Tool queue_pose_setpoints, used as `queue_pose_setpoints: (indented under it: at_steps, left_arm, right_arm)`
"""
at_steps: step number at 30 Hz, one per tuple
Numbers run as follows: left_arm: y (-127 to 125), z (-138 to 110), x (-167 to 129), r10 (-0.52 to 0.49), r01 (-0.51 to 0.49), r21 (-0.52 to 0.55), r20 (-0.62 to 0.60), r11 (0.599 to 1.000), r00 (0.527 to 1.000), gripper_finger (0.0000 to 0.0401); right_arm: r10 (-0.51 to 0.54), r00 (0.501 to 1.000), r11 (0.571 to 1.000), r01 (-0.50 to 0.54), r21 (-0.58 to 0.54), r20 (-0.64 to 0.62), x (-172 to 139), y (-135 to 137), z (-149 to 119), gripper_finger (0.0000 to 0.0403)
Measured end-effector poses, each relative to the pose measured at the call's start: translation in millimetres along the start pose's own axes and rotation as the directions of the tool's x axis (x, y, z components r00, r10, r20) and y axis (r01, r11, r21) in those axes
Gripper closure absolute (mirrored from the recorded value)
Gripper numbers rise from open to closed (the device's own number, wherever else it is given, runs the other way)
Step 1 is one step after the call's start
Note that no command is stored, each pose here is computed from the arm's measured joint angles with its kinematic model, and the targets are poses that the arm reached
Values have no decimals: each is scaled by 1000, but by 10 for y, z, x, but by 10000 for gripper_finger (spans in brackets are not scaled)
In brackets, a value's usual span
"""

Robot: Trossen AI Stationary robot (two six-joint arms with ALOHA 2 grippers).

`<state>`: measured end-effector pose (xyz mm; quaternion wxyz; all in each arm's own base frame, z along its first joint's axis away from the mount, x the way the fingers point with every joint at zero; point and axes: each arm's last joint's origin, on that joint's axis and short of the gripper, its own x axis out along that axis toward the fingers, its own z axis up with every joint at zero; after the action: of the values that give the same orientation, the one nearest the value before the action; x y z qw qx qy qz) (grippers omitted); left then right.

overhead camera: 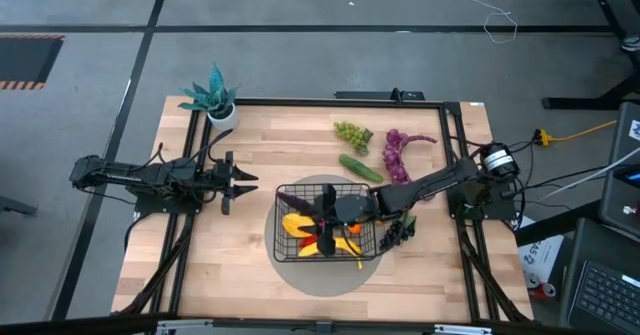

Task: Build produce basket
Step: Put the orange chili pepper into the black wire basket

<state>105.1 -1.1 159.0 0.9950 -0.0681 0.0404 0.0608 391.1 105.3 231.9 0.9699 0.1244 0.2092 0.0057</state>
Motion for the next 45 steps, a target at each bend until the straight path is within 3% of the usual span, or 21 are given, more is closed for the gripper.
queue_pose_setpoints:
  at_steps: [7, 11, 16, 23, 30, 33, 38, 42, 45]
  left_arm:
    - [0, 0, 0, 0, 0, 0, 0, 1000, 1000, 280]
    - [0, 0, 0, 0, 0, 0, 0, 1000, 1000, 280]
    - [0, 0, 0, 0, 0, 0, 0, 1000, 1000, 280]
    - [0, 0, 0, 0, 0, 0, 0, 1000, 1000, 280]
    - [0, 0, 0, 0, 0, 0, 0, 1000, 1000, 280]
    - [0, 0, 0, 0, 0, 0, 0, 1000, 1000, 280]
    - [0, 0, 0, 0, 0, 0, 0, 1000, 1000, 280]
    - [0, 0, 0, 0, 0, 0, 0, 1000, 1000, 280]
    - [0, 0, 0, 0, 0, 0, 0, 1000, 1000, 280]
  right_arm:
    - [-49, 998, 999, 49, -2, 24, -188, -201, 245, 199]
    - [-98, 995, 993, 98, -63, 1, -527, -336, 460, 199]
    - [-155, 987, 988, 153, -37, -47, -997, -475, 632, 199]
    - [-238, 946, 971, 233, -50, -220, -1509, -616, 594, 199]
    - [-357, 821, 908, 416, 39, -446, -1763, -708, 380, 199]
    - [-356, 734, 876, 477, 67, -578, -1855, -720, 256, 199]
    - [-385, 583, 823, 568, 20, -716, -2015, -663, 93, 199]
    - [-399, 507, 823, 566, -54, -764, -2113, -558, 3, 199]
    - [-402, 485, 843, 526, -107, -777, -2161, -456, -50, 199]
